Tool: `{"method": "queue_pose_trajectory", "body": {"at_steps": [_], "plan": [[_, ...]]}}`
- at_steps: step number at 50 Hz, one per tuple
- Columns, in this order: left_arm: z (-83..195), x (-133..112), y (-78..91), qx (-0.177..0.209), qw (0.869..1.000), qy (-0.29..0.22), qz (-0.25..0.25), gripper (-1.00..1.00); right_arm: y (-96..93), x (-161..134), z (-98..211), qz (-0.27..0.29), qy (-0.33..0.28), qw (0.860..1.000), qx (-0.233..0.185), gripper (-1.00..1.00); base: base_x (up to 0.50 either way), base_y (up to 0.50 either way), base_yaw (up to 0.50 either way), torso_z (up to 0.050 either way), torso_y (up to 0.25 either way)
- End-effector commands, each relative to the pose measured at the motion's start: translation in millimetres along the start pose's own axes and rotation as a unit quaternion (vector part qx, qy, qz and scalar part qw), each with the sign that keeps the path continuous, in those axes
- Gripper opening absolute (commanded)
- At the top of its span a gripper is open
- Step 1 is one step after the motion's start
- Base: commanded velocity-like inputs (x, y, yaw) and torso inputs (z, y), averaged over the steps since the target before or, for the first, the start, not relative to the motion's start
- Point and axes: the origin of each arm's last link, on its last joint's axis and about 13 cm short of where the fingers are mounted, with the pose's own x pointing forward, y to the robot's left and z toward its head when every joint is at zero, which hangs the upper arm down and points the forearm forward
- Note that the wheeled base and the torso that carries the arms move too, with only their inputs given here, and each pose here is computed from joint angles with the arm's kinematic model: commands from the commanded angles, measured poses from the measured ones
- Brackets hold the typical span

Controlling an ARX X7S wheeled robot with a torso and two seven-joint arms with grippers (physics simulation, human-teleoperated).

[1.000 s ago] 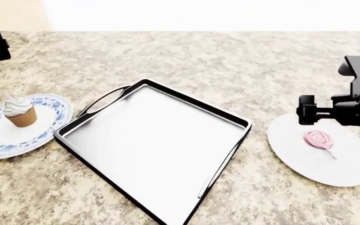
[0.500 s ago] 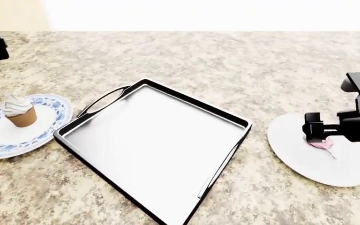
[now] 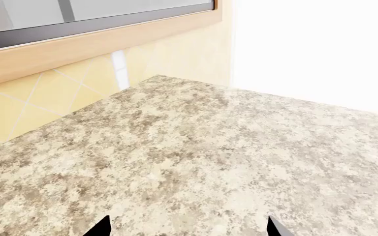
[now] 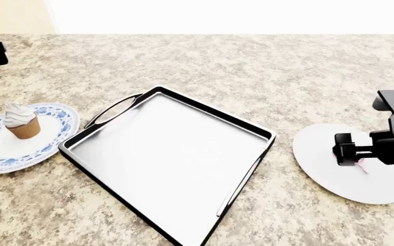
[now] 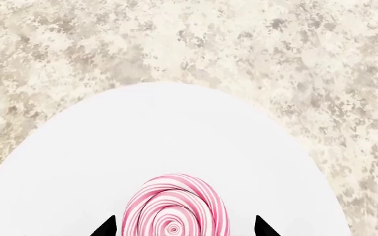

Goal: Move the dessert items from the plate to the tray.

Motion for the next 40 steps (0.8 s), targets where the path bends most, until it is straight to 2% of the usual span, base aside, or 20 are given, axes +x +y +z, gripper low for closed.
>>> {"method": "queue_pose_trajectory", "body": {"at_steps": [1,29,30,40], "plan": [[0,0,0.5,-0.001,1.0,0.0,0.0,1.0,0.2,5,-4,0.0,0.005,1.0,-0.004,1.0,0.0,0.0,0.0,0.0,0.0],[2,0,0.4,0.0,1.0,-0.004,0.0,1.0,1.5,17,-8,0.015,0.014,1.0,-0.009,1.0,0.0,0.0,0.0,0.0,0.0],[2,0,0.3,0.0,1.0,-0.004,0.0,1.0,1.6,17,-8,0.014,0.013,1.0,-0.01,-1.0,0.0,0.0,0.0,0.0,0.0],[4,-1,0.3,0.0,1.0,-0.006,-0.001,1.0,3.8,8,-6,0.016,-0.002,1.0,-0.023,-1.0,0.0,0.0,0.0,0.0,0.0]]}}
